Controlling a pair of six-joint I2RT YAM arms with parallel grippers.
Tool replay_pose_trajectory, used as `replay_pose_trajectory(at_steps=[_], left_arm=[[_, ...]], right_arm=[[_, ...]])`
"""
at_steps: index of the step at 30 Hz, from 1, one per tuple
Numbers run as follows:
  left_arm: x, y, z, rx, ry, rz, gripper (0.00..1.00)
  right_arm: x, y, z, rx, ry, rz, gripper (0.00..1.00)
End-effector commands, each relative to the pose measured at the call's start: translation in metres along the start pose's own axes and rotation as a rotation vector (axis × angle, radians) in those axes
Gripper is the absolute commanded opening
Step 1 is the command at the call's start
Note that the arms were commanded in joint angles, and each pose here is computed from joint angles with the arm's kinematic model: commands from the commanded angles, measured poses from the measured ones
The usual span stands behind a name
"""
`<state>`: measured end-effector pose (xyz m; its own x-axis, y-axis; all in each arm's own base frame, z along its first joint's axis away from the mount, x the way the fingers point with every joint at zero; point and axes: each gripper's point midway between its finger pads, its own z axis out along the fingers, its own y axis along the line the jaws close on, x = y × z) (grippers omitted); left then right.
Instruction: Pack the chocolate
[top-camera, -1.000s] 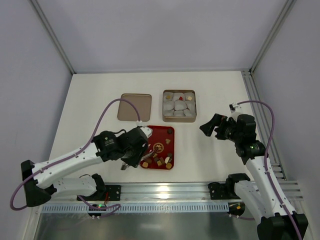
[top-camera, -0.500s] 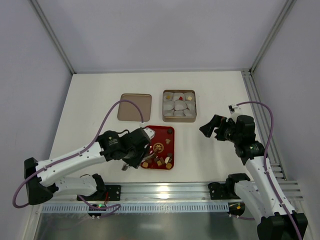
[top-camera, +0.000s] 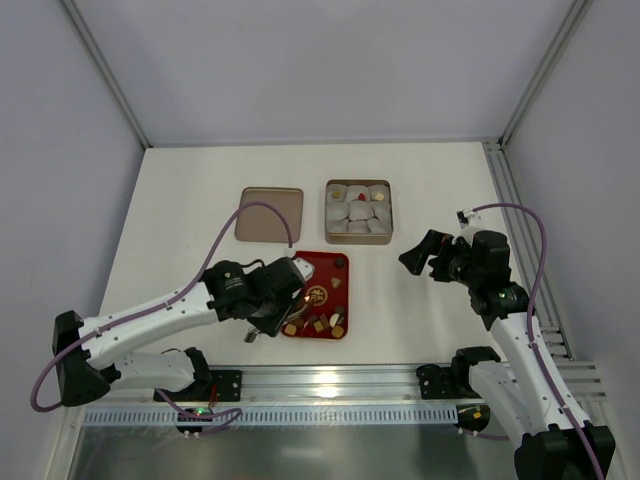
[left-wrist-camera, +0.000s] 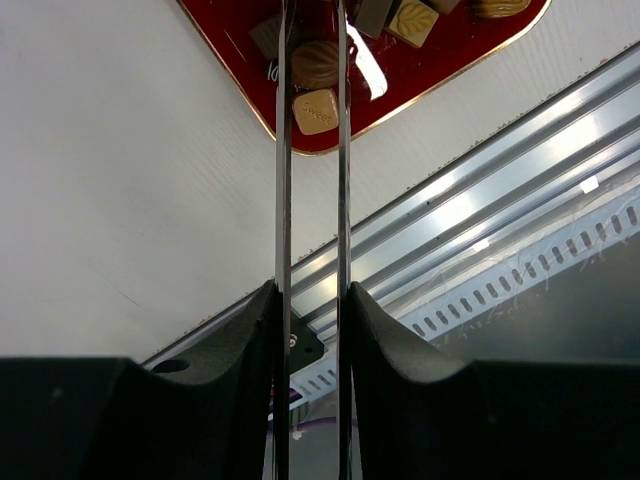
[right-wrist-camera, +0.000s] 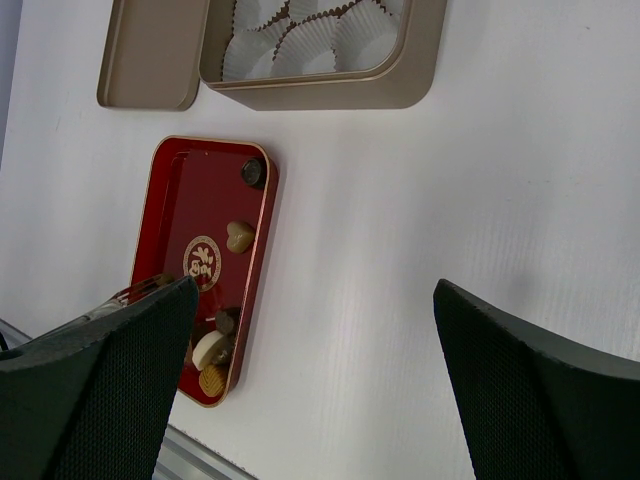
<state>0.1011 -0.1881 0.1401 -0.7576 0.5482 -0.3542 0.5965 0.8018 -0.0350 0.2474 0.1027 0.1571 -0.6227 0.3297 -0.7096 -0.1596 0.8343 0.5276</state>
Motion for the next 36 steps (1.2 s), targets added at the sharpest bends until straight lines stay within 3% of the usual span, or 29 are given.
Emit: replay_pose_trajectory(at_steps=[1, 10, 16, 24, 31, 36], left_arm=[[-0.009, -0.006, -0.006, 0.026, -0.023, 0.014, 0.31], [-0.034, 0.001, -0.021, -0.027, -0.118, -0.004, 0.19], [-0.063, 0.005, -0.039, -0.067, -0.206, -0.017, 0.18], [-0.144, 0.003, -0.051, -0.100, -0.330, -0.056, 0.18], [-0.220, 0.015, -0.021, -0.127, -0.341, -0.103, 0.18], [-0.251, 0.026, 0.000, -0.135, -0.329, -0.124, 0.19]], right_arm=[[-0.011, 0.006, -0.001, -0.022, -0.046, -0.023, 1.00], [-0.012, 0.007, -0.001, -0.023, -0.049, -0.026, 1.00], [-0.014, 0.007, -0.002, -0.023, -0.052, -0.026, 1.00], [-0.016, 0.011, -0.002, -0.034, -0.050, -0.025, 1.00], [-0.020, 0.014, -0.004, -0.040, -0.049, -0.031, 1.00], [-0.021, 0.016, -0.004, -0.047, -0.050, -0.030, 1.00]])
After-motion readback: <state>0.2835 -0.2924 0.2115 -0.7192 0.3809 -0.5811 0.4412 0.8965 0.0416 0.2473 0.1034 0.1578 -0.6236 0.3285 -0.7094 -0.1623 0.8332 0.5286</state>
